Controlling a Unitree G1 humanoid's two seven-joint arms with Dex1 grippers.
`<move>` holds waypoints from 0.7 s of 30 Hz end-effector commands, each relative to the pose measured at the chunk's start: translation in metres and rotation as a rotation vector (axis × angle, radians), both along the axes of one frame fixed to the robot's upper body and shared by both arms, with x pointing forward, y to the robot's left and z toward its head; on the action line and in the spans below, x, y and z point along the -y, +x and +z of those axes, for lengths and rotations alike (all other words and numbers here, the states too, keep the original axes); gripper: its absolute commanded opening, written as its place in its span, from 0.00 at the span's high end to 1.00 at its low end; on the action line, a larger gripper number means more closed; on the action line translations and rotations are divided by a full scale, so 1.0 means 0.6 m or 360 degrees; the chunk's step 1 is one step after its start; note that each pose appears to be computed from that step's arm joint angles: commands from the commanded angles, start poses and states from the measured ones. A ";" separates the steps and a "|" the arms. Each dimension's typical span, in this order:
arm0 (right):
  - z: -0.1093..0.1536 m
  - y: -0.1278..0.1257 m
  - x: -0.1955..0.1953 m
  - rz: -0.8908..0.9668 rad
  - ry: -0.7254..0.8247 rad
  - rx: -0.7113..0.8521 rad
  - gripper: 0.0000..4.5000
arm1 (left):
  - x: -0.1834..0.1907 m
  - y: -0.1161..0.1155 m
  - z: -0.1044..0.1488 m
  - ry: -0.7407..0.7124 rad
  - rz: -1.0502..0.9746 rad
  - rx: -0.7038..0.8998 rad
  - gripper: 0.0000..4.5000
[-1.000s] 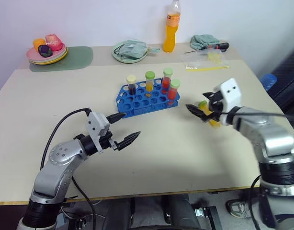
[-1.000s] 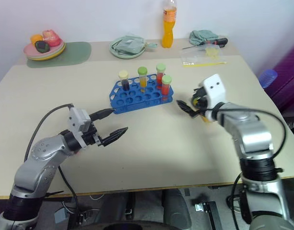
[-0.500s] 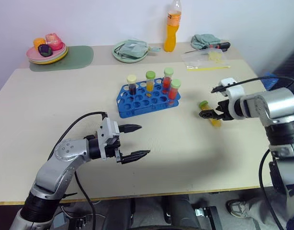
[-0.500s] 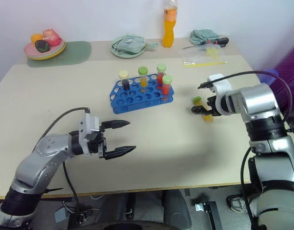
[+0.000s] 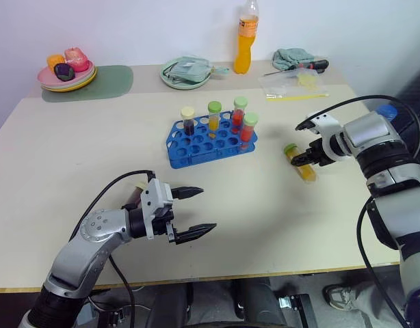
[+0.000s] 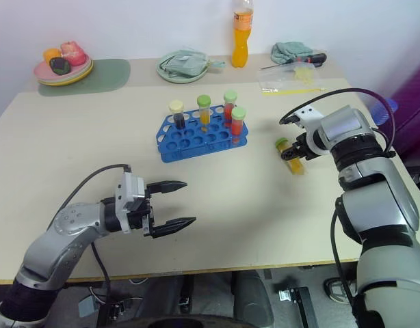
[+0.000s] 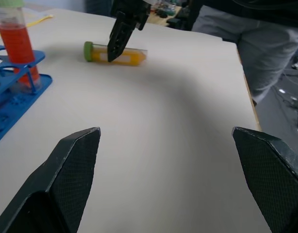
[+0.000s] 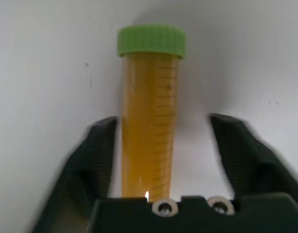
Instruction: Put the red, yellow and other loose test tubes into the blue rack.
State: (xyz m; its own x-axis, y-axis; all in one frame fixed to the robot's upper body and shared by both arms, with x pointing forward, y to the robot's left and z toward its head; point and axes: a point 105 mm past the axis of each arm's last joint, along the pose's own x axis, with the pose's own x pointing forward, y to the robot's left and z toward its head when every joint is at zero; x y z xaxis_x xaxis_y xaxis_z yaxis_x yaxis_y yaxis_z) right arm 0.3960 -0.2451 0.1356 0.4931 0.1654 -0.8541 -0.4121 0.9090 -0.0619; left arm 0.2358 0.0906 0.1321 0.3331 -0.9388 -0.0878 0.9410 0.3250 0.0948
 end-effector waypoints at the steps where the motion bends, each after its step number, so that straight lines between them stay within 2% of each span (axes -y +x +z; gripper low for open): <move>1: 0.024 0.009 -0.008 0.0050 -0.0020 0.0043 0.76 | 0.002 -0.005 0.017 -0.0017 -0.0010 0.0085 0.00; 2: 0.025 0.009 -0.010 0.0055 -0.0021 0.0043 0.83 | 0.002 -0.005 0.017 -0.0017 -0.0008 0.0086 0.00; 5: 0.042 0.007 -0.021 0.0078 -0.0002 0.0074 0.83 | 0.000 -0.004 0.018 -0.0015 0.0007 0.0092 0.00; 7: 0.065 0.001 -0.039 0.0249 0.0004 0.0208 0.83 | -0.003 -0.001 0.019 -0.0008 0.0035 0.0102 0.00; 9: 0.088 -0.030 -0.086 0.0572 0.0121 0.0403 0.83 | -0.009 0.003 0.020 -0.0003 0.0087 0.0113 0.00; 11: 0.104 -0.086 -0.143 0.0840 0.0341 0.0539 0.83 | -0.017 0.009 0.021 -0.0004 0.0147 0.0124 0.00; 13: 0.106 -0.133 -0.189 0.0994 0.0523 0.0627 0.83 | -0.024 0.015 0.023 -0.0001 0.0200 0.0137 0.00; 16: 0.106 -0.177 -0.256 0.1131 0.0751 0.0806 0.83 | -0.033 0.029 0.027 -0.0006 0.0270 0.0161 0.00; 18: 0.118 -0.169 -0.289 0.1109 0.0839 0.1038 0.83 | -0.038 0.042 0.034 -0.0014 0.0328 0.0205 0.00; 21: 0.136 -0.110 -0.329 0.0862 0.0851 0.1419 0.83 | -0.047 0.063 0.042 -0.0058 0.0423 0.0232 0.00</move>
